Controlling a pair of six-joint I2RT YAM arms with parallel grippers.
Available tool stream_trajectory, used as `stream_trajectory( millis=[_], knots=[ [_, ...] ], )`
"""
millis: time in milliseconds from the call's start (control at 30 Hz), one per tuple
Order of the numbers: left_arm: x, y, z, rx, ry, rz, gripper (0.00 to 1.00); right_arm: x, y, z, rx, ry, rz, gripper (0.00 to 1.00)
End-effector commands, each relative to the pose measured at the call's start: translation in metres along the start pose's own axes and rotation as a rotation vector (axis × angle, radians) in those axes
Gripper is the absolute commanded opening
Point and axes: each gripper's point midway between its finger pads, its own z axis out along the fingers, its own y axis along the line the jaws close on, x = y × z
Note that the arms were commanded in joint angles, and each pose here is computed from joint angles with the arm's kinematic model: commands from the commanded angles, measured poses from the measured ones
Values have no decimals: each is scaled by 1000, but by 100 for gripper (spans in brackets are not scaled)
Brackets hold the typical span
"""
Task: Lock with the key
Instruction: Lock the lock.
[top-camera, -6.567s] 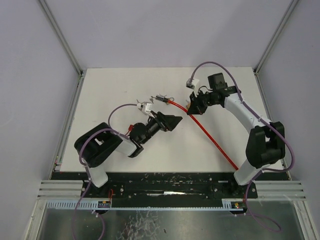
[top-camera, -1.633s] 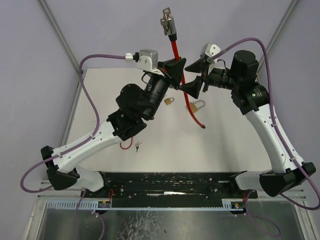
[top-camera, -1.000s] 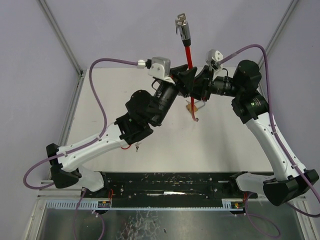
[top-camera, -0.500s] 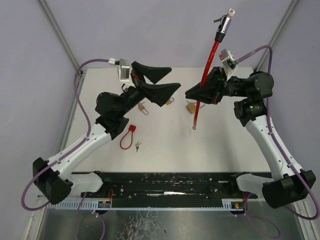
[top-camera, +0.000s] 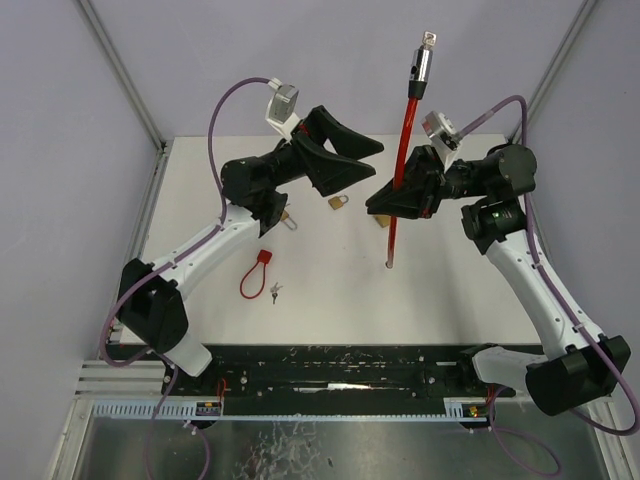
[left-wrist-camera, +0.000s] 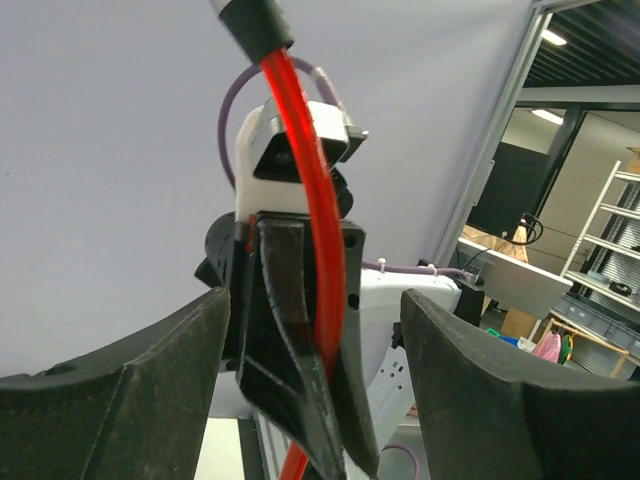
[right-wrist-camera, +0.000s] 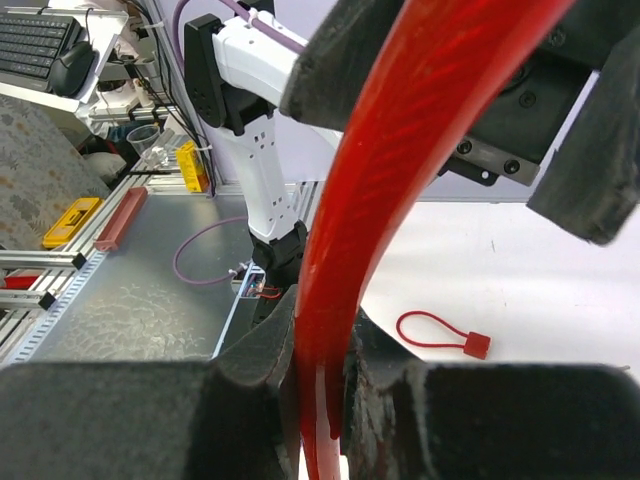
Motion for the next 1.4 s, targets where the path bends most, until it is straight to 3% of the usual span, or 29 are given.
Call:
stream_trajectory(
  millis=[0, 133, 567, 700, 767, 833, 867, 900, 1000, 1167, 1233, 1367],
  knots=[
    [-7, -29, 8, 115, 16, 30, 65, -4, 7, 3, -33, 5, -70, 0],
    [-7, -32, 15, 142, 29, 24, 59, 0, 3, 5, -35, 10, -56, 0],
    [3, -14, 33, 127, 66, -21, 54, 11, 6, 13, -72, 32, -32, 0],
    [5, -22, 40, 166, 78, -26, 38, 15, 4, 13, -70, 36, -22, 0],
    [6, -27, 42, 185, 85, -26, 24, 16, 3, 13, -67, 35, -21, 0],
    [6, -32, 41, 199, 87, -17, 3, 15, 3, 13, -65, 36, -26, 0],
    [5, -33, 40, 196, 83, -15, 1, 15, 4, 13, -63, 37, -31, 0],
    [4, -34, 38, 189, 72, -4, 1, 15, 4, 12, -59, 40, -36, 2],
    [-2, -25, 34, 87, 35, 51, 1, 16, -4, 3, 20, 53, -37, 30],
    [-25, 18, 18, -332, -85, 294, 1, 13, -49, -35, 382, 157, -250, 77],
    [-33, 26, 13, -479, -115, 381, 1, 6, -56, -42, 446, 181, -298, 82],
    [-37, 30, 14, -603, -147, 437, 0, -10, -50, -30, 381, 134, -281, 84]
  ],
)
